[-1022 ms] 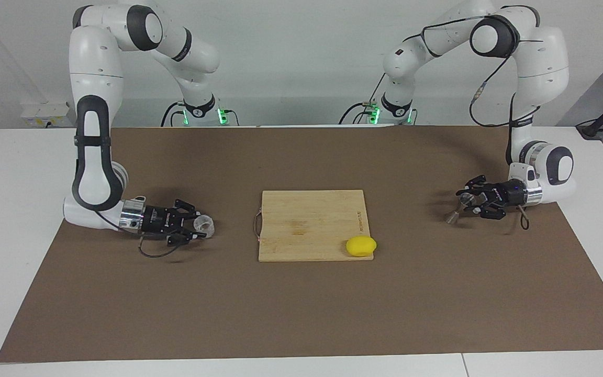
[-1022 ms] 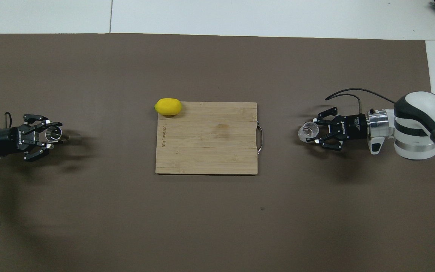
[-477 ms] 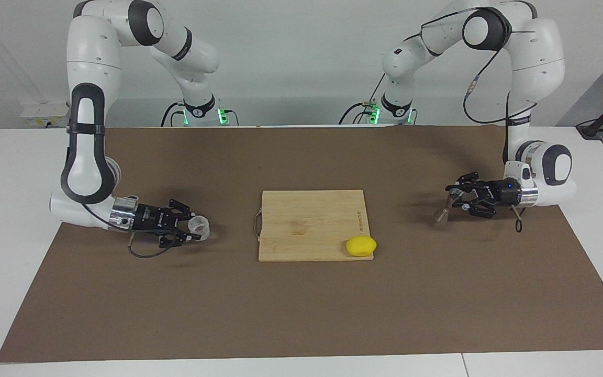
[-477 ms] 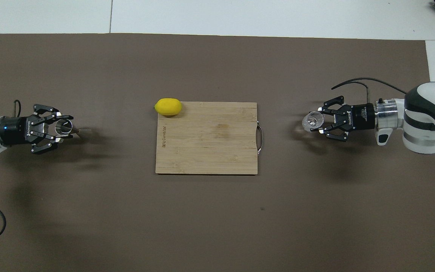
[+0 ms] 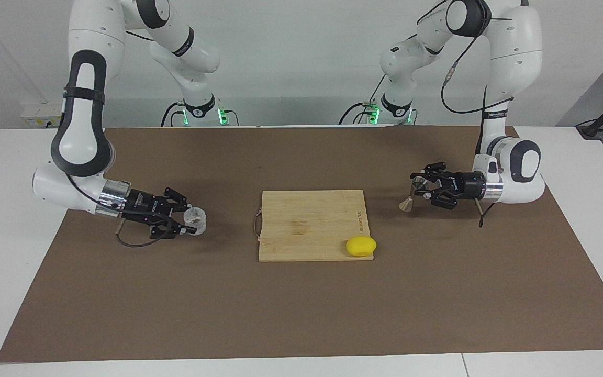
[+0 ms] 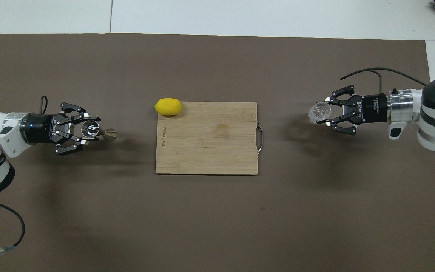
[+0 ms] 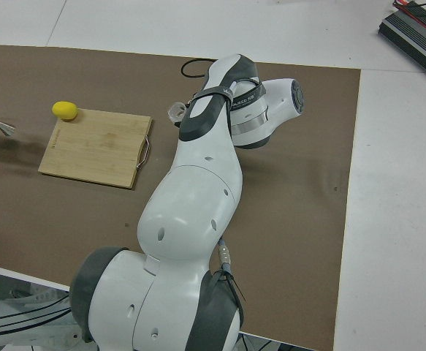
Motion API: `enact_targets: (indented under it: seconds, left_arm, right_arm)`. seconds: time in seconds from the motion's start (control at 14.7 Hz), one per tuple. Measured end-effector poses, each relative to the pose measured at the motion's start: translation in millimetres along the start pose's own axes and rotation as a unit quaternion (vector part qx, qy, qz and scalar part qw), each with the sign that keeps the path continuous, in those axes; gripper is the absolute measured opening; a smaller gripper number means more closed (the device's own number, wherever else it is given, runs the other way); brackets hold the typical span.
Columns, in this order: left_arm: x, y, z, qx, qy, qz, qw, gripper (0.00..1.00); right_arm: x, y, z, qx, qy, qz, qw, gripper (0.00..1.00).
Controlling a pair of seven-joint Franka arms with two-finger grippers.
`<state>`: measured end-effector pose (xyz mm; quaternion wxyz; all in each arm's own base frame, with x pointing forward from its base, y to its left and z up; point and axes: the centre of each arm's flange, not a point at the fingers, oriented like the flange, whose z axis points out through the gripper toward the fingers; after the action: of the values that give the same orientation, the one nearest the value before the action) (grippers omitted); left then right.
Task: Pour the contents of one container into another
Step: 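Carry the dark cup onto the board while the right gripper lifts the clear cup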
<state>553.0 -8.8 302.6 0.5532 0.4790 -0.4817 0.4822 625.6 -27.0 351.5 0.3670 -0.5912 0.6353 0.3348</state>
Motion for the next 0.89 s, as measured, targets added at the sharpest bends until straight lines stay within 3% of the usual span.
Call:
enact_targets:
  seconds: [0.41, 0.89]
  left_arm:
    - [0, 10, 97, 0.029, 0.001, -0.011, 1.0, 0.52]
    - [-17, 9, 196, 0.095, 0.0, 0.007, 0.995, 0.52]
  right_arm:
    - [-21, 1, -5, 0.009, 0.008, -0.004, 1.0, 0.5]
    - [-37, 8, 8, 0.008, 0.019, -0.014, 1.0, 0.5]
